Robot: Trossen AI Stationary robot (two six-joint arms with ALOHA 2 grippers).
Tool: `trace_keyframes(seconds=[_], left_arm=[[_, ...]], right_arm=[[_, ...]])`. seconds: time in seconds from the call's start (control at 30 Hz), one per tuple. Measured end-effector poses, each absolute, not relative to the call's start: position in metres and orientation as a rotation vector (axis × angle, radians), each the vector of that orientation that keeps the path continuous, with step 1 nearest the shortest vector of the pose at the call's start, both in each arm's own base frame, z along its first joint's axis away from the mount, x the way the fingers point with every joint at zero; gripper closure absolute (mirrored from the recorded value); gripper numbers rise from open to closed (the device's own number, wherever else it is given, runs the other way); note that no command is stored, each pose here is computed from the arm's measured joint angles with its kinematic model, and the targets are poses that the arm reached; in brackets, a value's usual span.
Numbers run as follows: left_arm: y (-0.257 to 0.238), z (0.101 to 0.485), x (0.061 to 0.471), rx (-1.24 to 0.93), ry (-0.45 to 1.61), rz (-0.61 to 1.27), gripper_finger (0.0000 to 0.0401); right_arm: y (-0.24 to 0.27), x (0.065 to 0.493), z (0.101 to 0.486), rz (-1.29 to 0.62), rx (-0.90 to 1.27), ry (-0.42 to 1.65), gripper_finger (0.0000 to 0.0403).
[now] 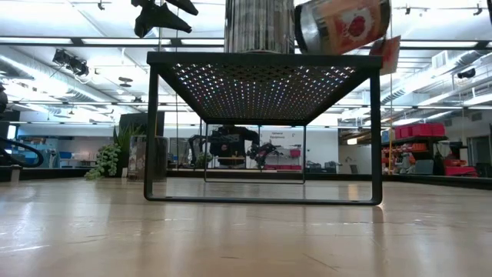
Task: Pick & Place candle stick holders
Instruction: Put the orange scented candle on the shelf
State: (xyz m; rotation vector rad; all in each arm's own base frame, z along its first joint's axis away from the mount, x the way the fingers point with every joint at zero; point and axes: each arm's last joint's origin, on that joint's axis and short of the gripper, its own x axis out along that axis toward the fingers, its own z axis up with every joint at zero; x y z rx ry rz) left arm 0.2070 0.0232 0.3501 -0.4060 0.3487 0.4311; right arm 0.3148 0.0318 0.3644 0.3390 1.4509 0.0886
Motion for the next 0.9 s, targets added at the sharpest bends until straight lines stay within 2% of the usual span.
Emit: trace_keyframes(seconds=[0.4,0.9], left_arm=[[0.023,0.350,0.207,-0.406,0.349,0.432,0.0211],[0.023,0.350,0.207,-0.406,0.349,0.431,0.0211]], right_arm=[[0.006,0.318,0.356,0.040,0.416,1.467,0.0083],[0.005,0.323,0.353,0.049,0.361,1.448,0.0082]])
